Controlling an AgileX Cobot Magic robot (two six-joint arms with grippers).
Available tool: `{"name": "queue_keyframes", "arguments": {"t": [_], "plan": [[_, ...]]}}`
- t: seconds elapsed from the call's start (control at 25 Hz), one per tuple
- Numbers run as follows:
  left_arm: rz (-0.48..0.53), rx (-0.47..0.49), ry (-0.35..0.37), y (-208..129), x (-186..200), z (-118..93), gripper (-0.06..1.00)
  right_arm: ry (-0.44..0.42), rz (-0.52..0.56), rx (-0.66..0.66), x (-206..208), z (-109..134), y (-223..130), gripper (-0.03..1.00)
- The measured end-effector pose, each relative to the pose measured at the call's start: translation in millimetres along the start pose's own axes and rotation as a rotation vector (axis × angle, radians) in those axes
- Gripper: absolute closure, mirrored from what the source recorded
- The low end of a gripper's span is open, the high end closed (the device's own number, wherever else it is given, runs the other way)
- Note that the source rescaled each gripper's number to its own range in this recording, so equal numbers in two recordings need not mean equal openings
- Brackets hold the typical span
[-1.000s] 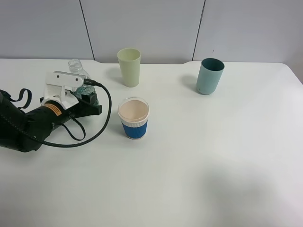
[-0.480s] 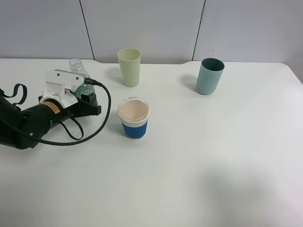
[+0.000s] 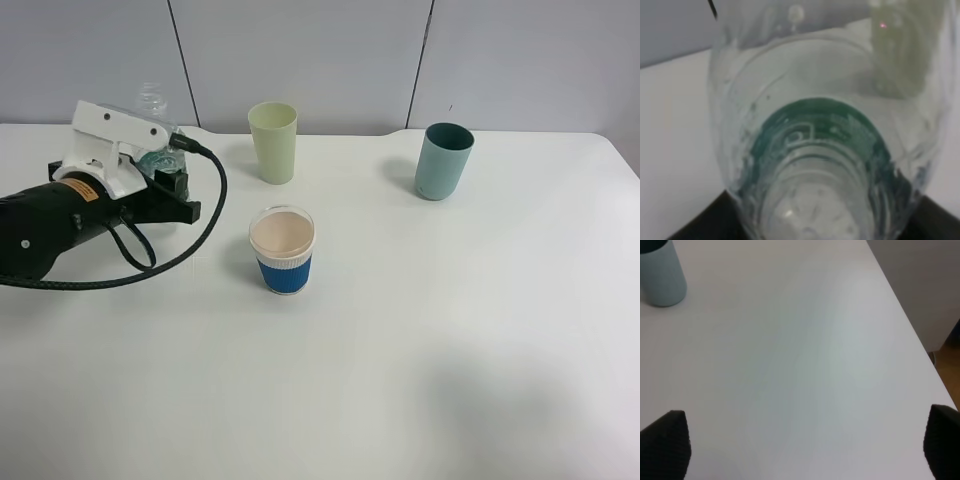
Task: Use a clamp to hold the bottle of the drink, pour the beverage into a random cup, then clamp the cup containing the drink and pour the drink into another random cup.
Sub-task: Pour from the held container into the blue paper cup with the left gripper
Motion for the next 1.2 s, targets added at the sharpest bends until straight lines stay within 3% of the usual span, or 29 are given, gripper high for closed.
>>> {"name": "queue_keyframes", "arguments": {"t": [0.28,0.68,0.8,1.2], "plan": [[-0.010,-0.219,0.041,20.3,23.3,-12.2,0.94,0.000,0.000,0.000,0.0,0.0,0.0,0.17],[0.071,-0.509,0.061,14.5,39.7,-35.0,0.94,0.000,0.000,0.000,0.0,0.0,0.0,0.17],[0.075,-0.552,0.066,15.1,40.4,-35.1,0.94,0.000,0.000,0.000,0.0,0.0,0.0,0.17],[0.084,-0.550,0.099,15.2,41.1,-30.2,0.94,0.000,0.000,0.000,0.0,0.0,0.0,0.17]]}}
Point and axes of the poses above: a point on each arm's last joint axis where the gripper is mounted, x pointing back along that axis away from the gripper, z along the wrist's bending axis when the last joint is at zero, y = z × x, the point moved 6 cm from there along -x, pointing out along that axis toward the gripper, and after that the axes turned 2 degrees about -x, right-handed, at the moved point
